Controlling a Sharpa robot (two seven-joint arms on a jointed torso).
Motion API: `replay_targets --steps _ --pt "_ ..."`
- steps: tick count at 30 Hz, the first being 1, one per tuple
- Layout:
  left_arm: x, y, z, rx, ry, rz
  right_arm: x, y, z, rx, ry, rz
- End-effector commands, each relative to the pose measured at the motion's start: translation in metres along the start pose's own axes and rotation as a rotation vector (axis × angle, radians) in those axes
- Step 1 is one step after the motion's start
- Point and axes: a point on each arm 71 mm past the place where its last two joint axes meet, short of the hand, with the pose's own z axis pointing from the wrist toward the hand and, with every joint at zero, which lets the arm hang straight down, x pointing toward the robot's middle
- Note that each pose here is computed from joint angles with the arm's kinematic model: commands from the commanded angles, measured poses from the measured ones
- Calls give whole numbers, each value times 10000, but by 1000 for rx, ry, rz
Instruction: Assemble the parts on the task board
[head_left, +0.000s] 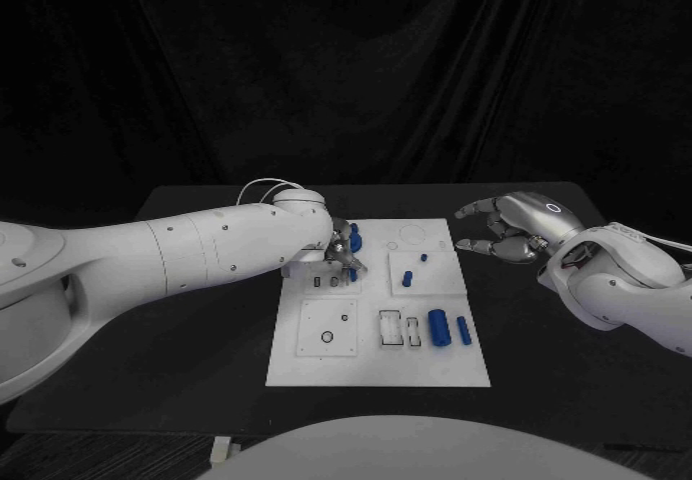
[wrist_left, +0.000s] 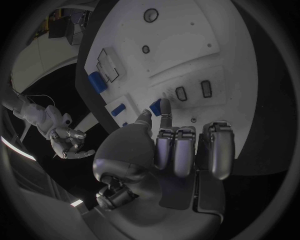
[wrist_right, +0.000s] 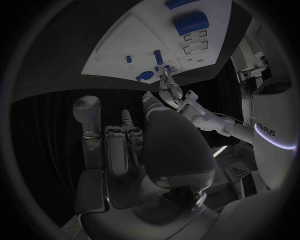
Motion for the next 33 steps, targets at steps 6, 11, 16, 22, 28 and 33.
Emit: replay_targets --steps 6,11,16,22,28,33 --pt "34 -46 22 23 25 7 19 1 3 2 11 -5" --pt "42 -35 30 21 30 7 20 -6 2 4 13 -6" --pt "44 -17 33 19 31 6 21 -12 1 4 16 -7" --pt "49 -4 34 17 35 7 23 -14 3 5 17 -7" --pt "53 9 34 16 37 6 31 -13 7 7 20 -7" --pt "57 21 33 17 39 6 44 -17 4 10 25 -7"
